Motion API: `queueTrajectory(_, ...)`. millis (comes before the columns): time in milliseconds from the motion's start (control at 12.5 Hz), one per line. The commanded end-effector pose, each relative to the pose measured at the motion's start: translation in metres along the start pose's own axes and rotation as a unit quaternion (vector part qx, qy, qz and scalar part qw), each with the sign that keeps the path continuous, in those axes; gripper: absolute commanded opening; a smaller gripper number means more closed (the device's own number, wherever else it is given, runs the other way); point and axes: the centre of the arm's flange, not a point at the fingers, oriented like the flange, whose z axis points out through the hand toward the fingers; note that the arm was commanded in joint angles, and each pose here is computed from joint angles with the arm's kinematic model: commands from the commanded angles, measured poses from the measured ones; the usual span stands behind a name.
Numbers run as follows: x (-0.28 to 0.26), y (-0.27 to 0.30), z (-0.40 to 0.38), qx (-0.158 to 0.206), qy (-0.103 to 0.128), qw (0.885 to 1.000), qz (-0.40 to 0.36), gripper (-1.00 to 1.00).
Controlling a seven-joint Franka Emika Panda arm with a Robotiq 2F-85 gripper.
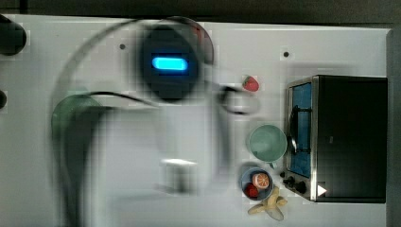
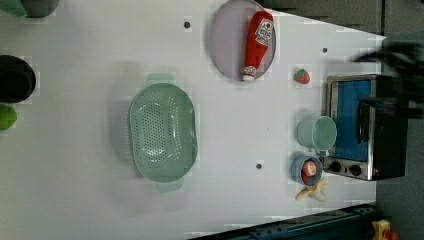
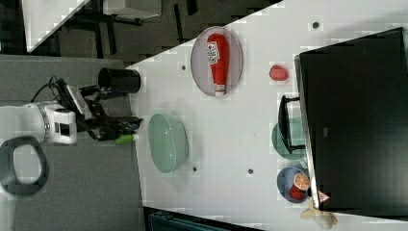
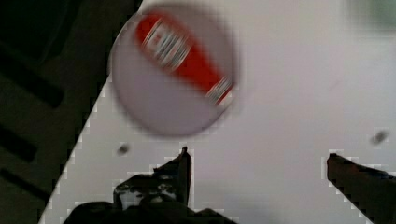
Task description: Drag strainer right to left.
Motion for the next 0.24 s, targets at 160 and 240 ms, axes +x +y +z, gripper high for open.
queueTrajectory(160,0.08,0.075,-0.009,-0.047,0.003,0.992,-0.118,1.0)
queueTrajectory(240,0.081,0.083,-0.016,-0.052,-0.001,0.992,-0.118,1.0)
